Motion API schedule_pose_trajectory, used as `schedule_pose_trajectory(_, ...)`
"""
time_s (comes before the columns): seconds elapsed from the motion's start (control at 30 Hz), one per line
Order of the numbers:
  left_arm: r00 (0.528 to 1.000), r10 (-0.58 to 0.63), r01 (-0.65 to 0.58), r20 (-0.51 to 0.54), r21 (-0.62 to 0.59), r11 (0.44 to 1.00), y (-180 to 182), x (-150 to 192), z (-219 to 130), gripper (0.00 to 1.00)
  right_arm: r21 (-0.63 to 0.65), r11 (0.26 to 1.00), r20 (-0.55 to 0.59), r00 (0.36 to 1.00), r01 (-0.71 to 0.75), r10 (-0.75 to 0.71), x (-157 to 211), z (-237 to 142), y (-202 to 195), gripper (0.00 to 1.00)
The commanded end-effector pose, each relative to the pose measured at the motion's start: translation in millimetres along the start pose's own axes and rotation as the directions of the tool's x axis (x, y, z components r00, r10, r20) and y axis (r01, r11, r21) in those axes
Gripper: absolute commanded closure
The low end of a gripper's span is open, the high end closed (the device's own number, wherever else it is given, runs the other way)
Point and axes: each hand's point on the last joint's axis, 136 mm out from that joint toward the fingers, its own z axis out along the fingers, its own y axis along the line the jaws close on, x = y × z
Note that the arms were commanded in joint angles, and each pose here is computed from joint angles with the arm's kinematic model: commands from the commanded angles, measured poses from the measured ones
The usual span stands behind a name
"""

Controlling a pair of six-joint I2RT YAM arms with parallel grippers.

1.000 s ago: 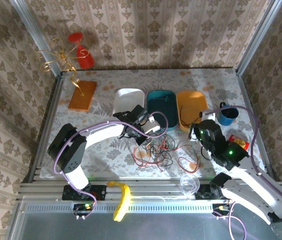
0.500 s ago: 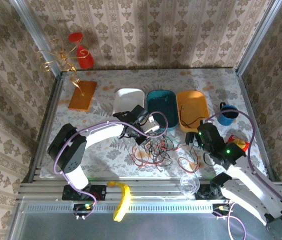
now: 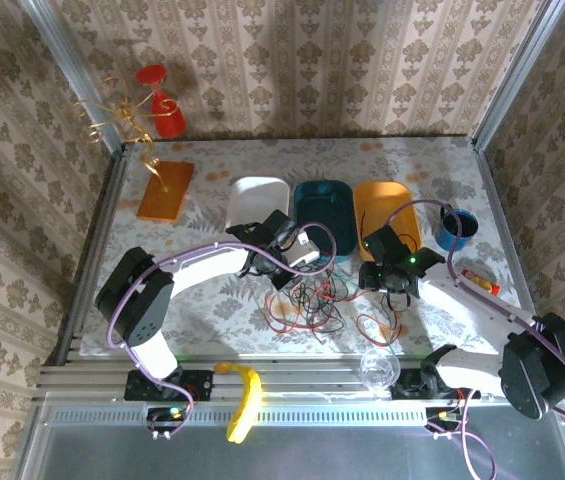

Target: Untangle the cables

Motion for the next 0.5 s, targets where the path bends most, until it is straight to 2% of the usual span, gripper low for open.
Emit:
schedule_pose_trajectory(0.0, 1.0, 0.017, -0.017, 0.011, -0.002, 1.0, -2, -5, -7, 1.0, -0.057, 0.994, -0.023, 0.996, -0.092, 0.091, -3, 10, 5, 0.51)
schedule_pose_trajectory(0.2, 1.0, 0.025, -0.025, 0.007, -0.002, 1.0, -3, -4, -7, 1.0, -0.034, 0.987, -0.045, 0.987, -0.158, 0.156, -13, 28, -4, 0.5)
schedule_pose_trajectory(0.4, 1.0, 0.029, -0.029, 0.006, -0.002, 1.0, -4, -6, -8, 1.0, -0.016, 0.988, -0.086, 0.985, -0.153, 0.151, -13, 49, -1, 0.53)
schedule_pose_trajectory(0.47, 1.0, 0.03, -0.03, 0.009, -0.003, 1.0, -3, -6, -8, 1.0, -0.023, 0.988, -0.098, 0.984, -0.154, 0.151, -12, 57, 2, 0.57)
